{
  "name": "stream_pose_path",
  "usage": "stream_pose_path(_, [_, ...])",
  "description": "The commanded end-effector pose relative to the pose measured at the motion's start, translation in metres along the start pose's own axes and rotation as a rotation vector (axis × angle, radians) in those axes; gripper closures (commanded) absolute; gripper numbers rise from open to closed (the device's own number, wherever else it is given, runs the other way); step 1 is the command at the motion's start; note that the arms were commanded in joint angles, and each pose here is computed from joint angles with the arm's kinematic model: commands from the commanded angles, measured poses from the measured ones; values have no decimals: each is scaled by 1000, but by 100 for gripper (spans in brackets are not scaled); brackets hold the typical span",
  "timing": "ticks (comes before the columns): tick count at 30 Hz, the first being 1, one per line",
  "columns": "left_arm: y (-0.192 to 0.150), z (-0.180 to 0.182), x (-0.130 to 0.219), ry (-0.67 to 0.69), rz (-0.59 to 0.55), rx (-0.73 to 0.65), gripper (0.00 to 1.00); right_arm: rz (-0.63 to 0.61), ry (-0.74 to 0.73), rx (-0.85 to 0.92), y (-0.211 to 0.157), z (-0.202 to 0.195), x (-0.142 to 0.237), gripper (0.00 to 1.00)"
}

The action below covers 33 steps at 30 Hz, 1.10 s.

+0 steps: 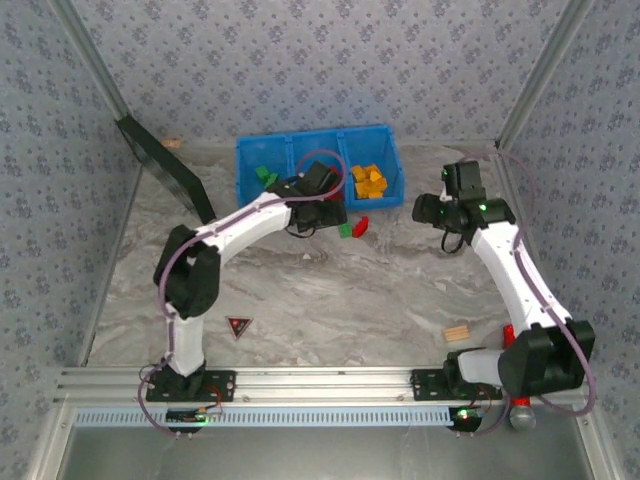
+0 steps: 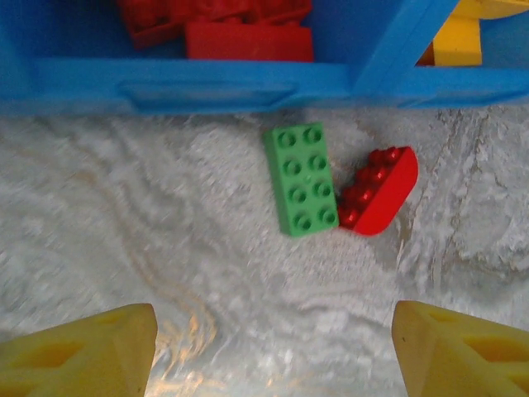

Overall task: Sort the legos into containers by color
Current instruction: Pick up the lego from the center of the table.

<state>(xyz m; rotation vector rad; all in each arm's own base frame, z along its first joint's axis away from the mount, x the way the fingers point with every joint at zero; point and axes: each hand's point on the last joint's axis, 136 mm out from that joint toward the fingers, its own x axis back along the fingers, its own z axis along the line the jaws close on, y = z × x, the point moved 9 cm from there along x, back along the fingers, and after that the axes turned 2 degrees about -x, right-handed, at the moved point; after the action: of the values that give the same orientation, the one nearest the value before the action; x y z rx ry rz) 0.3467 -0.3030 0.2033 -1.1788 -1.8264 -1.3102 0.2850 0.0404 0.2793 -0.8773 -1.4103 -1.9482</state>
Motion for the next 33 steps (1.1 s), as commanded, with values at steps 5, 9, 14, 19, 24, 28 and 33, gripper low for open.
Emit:
stream_pose_path(5, [13,-17,-34,41,24,-16,24,72,98,-73,-24,-12,-6,21])
stream_pose_path(9, [16,-21,-48,68,36,-17,24,82,110,-81,-26,-14,-8,18])
stream_pose_path(14, [23,-27,-62,106,29,-29,23,100,126,-91,-27,-19,-13,16])
stream_pose_path(19, [21,-28,-75,129,44,-30,24,126,133,-106,-26,-22,-20,14])
stream_pose_path(24, [13,-22,-88,159,67,-27,25,137,126,-120,-26,-25,-23,14])
stream_pose_path(28, [8,-20,-97,166,69,-13,26,150,122,-125,-25,-27,-26,15])
stream_pose_path(33, [7,-21,-107,163,73,-1,29,164,121,-131,-24,-27,-31,16])
